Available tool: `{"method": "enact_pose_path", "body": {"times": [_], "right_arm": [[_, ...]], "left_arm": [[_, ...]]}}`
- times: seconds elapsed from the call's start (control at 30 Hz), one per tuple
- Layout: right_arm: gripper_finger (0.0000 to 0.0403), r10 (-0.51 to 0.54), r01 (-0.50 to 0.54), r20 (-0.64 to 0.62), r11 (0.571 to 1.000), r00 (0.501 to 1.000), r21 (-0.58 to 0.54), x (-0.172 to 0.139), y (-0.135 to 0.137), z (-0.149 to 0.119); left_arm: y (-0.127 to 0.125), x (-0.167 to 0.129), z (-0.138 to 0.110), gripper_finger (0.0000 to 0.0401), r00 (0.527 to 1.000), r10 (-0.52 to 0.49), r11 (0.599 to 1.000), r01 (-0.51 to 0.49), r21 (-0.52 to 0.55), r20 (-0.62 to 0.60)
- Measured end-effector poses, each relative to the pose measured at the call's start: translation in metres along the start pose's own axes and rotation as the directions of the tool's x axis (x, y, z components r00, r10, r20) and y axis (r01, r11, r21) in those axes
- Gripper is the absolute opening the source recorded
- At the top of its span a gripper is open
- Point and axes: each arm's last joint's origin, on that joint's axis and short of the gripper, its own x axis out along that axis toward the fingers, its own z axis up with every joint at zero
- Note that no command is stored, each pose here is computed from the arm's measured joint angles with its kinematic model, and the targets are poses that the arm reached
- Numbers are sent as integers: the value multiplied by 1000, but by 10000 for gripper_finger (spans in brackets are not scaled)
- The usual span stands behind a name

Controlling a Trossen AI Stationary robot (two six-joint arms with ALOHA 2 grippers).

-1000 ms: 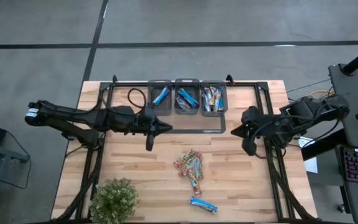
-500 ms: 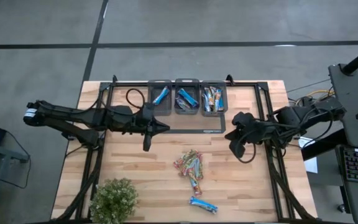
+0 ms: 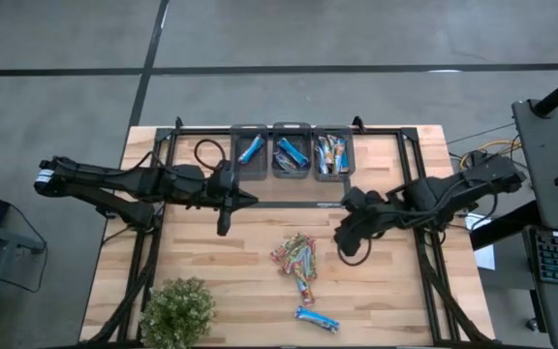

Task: Pick and place Granola Bars by type
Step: Put the red granola bar into the left black bin

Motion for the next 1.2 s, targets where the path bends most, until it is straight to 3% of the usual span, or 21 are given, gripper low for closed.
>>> {"method": "enact_pose_path", "body": {"times": [0.23, 0.5, 0.83, 1.2], "right_arm": [[207, -34, 35, -25, 998, 999, 57, 14, 5, -2], [245, 8, -8, -1, 994, 1000, 111, 15, 10, 0], [256, -8, 4, 17, 977, 1000, 212, 24, 14, -1], [256, 52, -44, -46, 986, 998, 161, 45, 37, -18]], "left_arm": [[0, 0, -1, 0, 1000, 2, 1000, -2, 1, -8], [0, 0, -1, 0, 1000, 2, 1000, -2, -7, -8], [0, 0, -1, 0, 1000, 2, 999, -2, -53, -5], [0, 0, -1, 0, 1000, 2, 998, -2, -58, -6]]}}
